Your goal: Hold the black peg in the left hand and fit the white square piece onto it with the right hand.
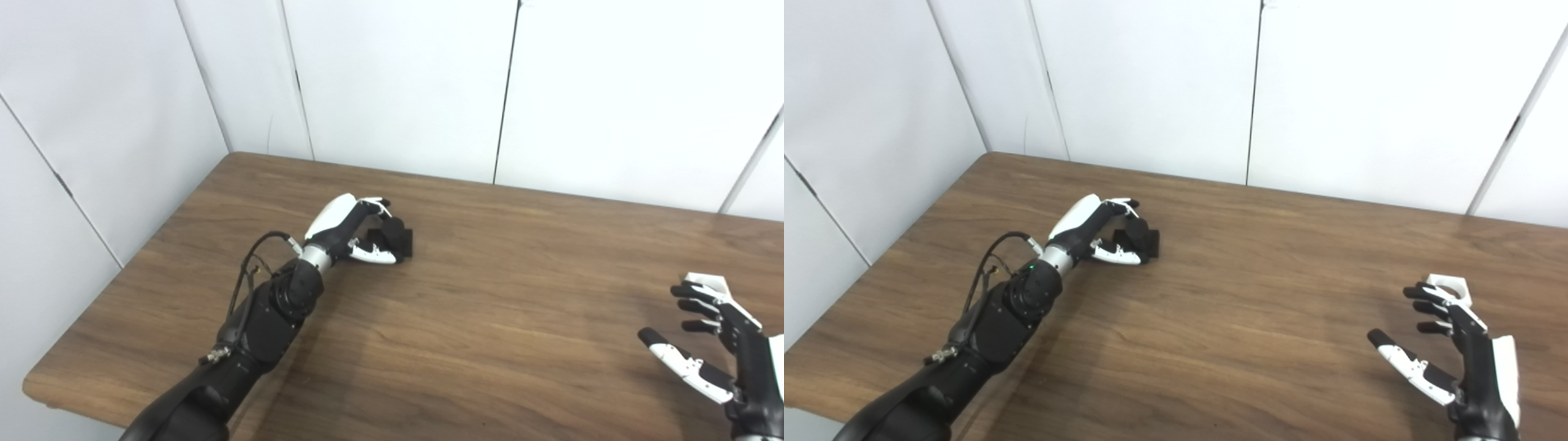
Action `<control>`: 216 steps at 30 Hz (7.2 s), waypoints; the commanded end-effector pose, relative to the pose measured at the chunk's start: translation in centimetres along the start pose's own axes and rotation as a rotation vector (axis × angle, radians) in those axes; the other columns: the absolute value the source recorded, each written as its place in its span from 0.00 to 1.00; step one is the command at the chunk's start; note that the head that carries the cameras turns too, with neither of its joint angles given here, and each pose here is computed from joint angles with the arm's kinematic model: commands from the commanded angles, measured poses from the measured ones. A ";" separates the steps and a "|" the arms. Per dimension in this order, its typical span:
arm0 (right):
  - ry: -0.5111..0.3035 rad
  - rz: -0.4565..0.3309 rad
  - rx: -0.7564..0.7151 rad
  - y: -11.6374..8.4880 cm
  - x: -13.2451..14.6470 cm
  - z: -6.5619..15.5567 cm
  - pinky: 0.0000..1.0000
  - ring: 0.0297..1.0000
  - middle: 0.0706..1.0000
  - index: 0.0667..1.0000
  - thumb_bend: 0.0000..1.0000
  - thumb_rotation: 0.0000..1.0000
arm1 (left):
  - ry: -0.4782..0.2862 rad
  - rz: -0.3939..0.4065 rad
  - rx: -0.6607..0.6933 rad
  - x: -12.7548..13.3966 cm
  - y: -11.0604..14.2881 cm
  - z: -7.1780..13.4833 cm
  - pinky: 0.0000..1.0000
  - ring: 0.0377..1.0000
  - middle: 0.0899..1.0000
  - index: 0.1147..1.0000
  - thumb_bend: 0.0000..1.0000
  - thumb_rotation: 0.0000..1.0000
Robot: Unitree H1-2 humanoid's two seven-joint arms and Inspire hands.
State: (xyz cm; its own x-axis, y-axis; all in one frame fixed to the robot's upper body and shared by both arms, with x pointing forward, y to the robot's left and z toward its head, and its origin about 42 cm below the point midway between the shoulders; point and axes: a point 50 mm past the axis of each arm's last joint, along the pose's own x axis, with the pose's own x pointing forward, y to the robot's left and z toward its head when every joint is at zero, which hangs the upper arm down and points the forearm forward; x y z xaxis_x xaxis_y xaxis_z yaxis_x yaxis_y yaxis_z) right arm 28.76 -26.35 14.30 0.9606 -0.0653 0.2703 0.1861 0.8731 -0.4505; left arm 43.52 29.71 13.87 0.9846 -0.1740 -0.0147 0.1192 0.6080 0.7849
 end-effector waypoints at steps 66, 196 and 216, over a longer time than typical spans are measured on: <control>-0.019 -0.024 -0.062 -0.4 -0.3 0.9 0.63 0.74 0.78 0.65 0.60 0.31 | -0.411 -0.416 -0.102 -2.5 -8.1 6.9 0.94 0.97 0.88 0.42 0.52 0.08; 0.222 0.577 -0.851 -9.2 20.0 5.7 0.90 0.97 1.00 0.85 0.76 0.19 | -0.433 -0.594 -0.028 -6.8 -7.1 4.0 0.90 0.95 0.89 0.43 0.52 0.07; 0.244 0.582 -0.853 -8.2 19.9 3.3 0.87 0.95 0.97 0.83 0.71 0.19 | -0.431 -0.594 -0.017 -7.2 -7.0 4.0 0.90 0.95 0.90 0.43 0.52 0.07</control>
State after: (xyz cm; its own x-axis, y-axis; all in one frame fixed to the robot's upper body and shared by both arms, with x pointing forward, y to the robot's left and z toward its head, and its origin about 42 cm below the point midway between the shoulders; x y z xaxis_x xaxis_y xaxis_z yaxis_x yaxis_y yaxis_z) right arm 44.72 -33.12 23.87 0.9161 0.0703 -0.3946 -0.4007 0.1855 -0.8972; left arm 36.23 22.08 13.14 0.6169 -0.7866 -0.0264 0.5569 0.4125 0.7209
